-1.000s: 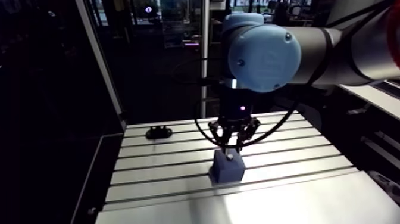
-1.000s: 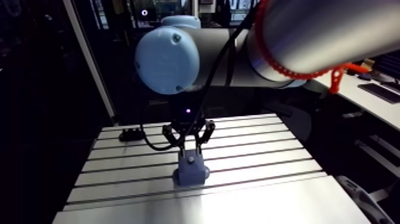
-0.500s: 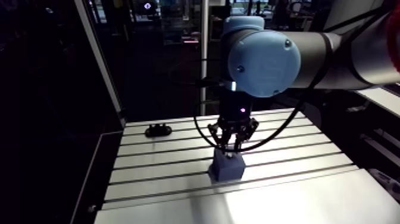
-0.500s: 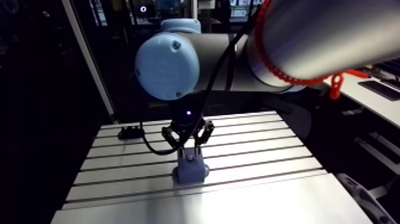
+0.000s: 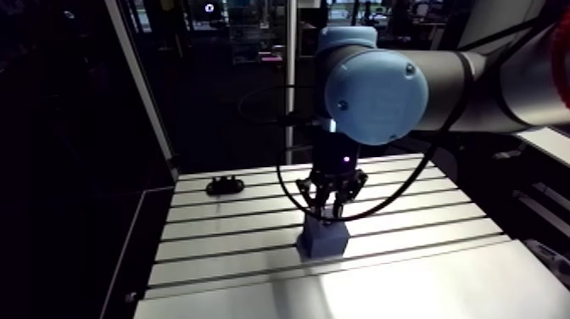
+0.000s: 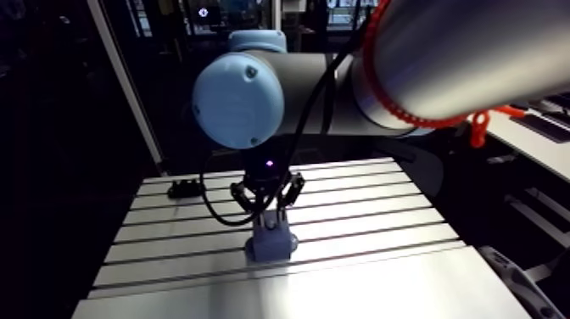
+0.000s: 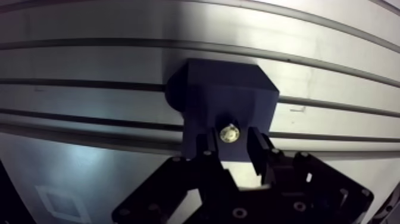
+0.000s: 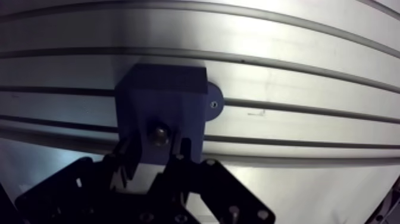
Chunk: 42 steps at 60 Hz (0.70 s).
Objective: Pick up the M10 bolt and insert it into the hex recess until seated.
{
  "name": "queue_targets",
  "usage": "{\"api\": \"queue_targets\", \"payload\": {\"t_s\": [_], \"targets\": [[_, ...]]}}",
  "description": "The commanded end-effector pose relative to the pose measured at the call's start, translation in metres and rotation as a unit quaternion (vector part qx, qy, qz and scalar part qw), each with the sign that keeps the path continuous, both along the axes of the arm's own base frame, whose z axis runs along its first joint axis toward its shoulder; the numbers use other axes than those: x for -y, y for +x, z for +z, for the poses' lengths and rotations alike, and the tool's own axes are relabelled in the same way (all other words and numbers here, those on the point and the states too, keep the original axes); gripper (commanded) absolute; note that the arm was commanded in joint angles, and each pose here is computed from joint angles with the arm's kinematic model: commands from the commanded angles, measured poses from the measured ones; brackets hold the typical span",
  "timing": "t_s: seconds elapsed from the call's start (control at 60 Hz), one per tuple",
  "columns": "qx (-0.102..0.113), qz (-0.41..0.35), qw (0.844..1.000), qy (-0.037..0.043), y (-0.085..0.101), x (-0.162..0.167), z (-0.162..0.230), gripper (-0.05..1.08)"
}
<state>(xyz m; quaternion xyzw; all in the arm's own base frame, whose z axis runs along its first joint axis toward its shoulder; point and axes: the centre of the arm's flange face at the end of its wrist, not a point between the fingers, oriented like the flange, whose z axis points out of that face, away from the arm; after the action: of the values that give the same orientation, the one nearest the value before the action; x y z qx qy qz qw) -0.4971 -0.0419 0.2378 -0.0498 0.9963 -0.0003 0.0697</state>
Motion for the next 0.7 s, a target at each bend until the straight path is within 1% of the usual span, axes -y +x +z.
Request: {"api": "queue_targets", "payload": {"t_s": [0.017,0.267,0.517,0.7], "targets": [[0.002,0.0,1.0,-0.0009,0.0033,0.001,-0.0042,0.58],[0.003,0.0,1.0,-0.0018,0.005,0.0014,-0.0045,0.6],[0.004,0.0,1.0,-0.0008,0.0062,0.0012,-0.0059,0.6],[0.001,-0.001,1.0,0.0001,0.0051,0.0004,-0.0031,0.6]]}}
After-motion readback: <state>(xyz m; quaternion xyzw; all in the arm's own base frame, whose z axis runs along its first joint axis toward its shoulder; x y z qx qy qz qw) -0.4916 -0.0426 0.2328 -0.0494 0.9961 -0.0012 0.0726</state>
